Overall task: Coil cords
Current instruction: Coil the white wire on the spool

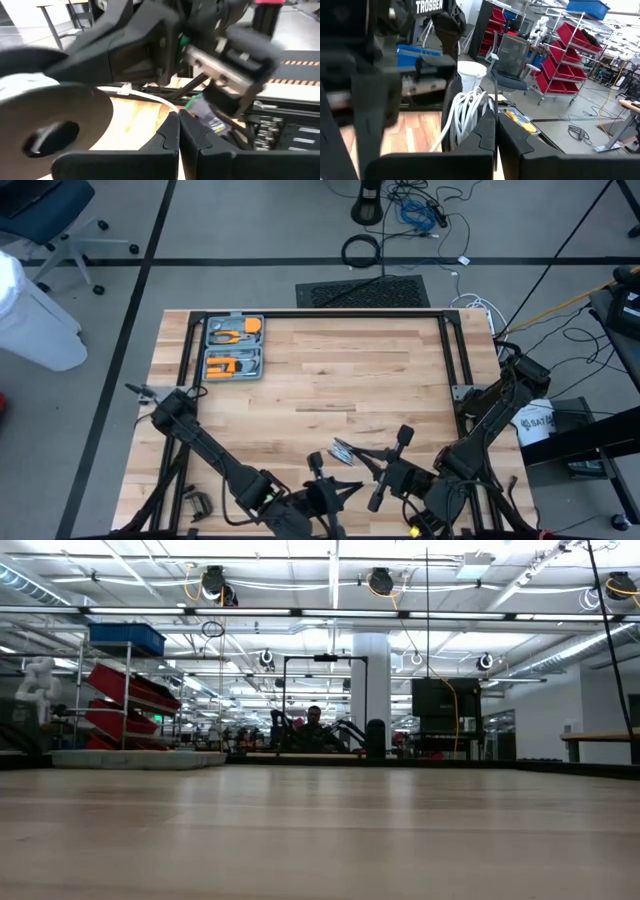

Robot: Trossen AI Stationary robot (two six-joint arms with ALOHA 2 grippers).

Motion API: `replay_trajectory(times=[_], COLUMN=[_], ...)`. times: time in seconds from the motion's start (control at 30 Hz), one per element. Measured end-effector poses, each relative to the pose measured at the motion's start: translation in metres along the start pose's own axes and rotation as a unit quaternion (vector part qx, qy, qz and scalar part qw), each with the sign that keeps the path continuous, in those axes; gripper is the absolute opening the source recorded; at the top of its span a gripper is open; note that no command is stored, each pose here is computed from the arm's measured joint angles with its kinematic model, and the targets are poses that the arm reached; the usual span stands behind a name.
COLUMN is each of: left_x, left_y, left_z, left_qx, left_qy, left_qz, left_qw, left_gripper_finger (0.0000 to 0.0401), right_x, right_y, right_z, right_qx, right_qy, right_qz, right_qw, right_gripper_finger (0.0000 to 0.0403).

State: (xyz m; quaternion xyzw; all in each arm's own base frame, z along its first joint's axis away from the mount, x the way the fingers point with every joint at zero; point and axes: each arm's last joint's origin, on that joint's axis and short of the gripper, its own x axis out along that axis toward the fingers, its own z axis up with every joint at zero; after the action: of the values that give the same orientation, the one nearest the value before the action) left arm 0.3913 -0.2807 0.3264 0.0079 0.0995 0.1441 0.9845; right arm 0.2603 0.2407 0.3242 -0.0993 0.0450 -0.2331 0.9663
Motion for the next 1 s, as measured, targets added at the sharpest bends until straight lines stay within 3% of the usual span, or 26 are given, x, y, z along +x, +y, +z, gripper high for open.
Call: replay_trajectory(times=[0.17,0.5,1.0], left_x=[0.012,0.006,-0.009], left_y=[0.001,0.000,-0.011], left_z=[-0.010,-0.019,-0.028], left_qx=[0.009,0.029,0.058], left_qy=[0.007,0.036,0.068], left_qz=[0.017,0.024,-0.028], left_qw=[1.000,0.999,0.996], left_gripper_finger=[0.0000,0.0001,0.0076], right_x=[0.000,-0.008,-0.033], right_y=[0.001,-0.002,-0.013], right_z=[0.000,0.005,0.022], right_qx=[0.002,0.008,0.039], right_qy=[-0.001,-0.006,-0.020], right_qz=[0.011,0.021,0.051], right_qw=[1.000,1.000,0.998], right_gripper_finger=[0.0000,0.0000,0.0000])
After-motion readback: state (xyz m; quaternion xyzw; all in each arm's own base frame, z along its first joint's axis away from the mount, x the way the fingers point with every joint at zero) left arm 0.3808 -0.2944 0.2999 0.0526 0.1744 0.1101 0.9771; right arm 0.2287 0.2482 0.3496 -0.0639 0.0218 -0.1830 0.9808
